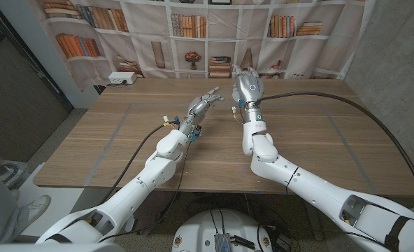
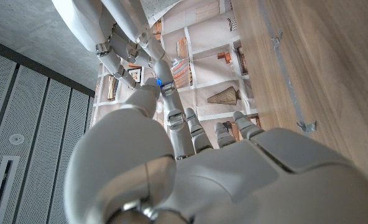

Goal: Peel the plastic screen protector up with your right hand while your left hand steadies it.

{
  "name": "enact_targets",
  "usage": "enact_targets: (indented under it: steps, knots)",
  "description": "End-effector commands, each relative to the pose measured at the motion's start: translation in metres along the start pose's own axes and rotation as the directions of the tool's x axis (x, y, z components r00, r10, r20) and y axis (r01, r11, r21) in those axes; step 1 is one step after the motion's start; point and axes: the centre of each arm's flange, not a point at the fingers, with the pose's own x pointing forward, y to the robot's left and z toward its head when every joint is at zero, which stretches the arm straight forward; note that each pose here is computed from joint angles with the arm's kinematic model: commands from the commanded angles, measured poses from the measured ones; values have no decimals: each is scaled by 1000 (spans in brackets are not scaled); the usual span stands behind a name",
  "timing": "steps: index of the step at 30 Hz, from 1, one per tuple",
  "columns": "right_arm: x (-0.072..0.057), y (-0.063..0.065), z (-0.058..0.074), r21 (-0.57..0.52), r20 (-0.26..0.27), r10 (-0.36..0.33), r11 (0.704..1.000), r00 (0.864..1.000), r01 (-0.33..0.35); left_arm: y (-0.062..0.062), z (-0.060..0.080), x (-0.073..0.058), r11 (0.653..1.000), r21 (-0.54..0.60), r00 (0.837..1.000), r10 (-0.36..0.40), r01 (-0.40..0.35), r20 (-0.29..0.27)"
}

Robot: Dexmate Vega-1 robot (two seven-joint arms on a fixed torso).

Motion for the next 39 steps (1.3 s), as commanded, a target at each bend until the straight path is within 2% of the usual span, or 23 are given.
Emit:
enact_targets:
  steps: [1, 14, 24, 39]
  knots:
    - [-2, 8, 4, 5, 2, 28, 1000, 1000, -28, 2, 0, 3, 1000, -16, 1000, -9, 9, 4]
    - [-12, 14, 21, 21, 62, 71, 997, 996, -73, 3, -2, 7, 999, -38, 1000, -23, 23, 8]
    - [-22, 14, 34, 45, 119, 96, 994, 988, -102, 3, -1, 8, 999, -33, 1000, -29, 29, 4]
    - [-16, -3, 33, 55, 127, 65, 996, 990, -73, 4, -3, 11, 998, -40, 999, -46, 45, -10]
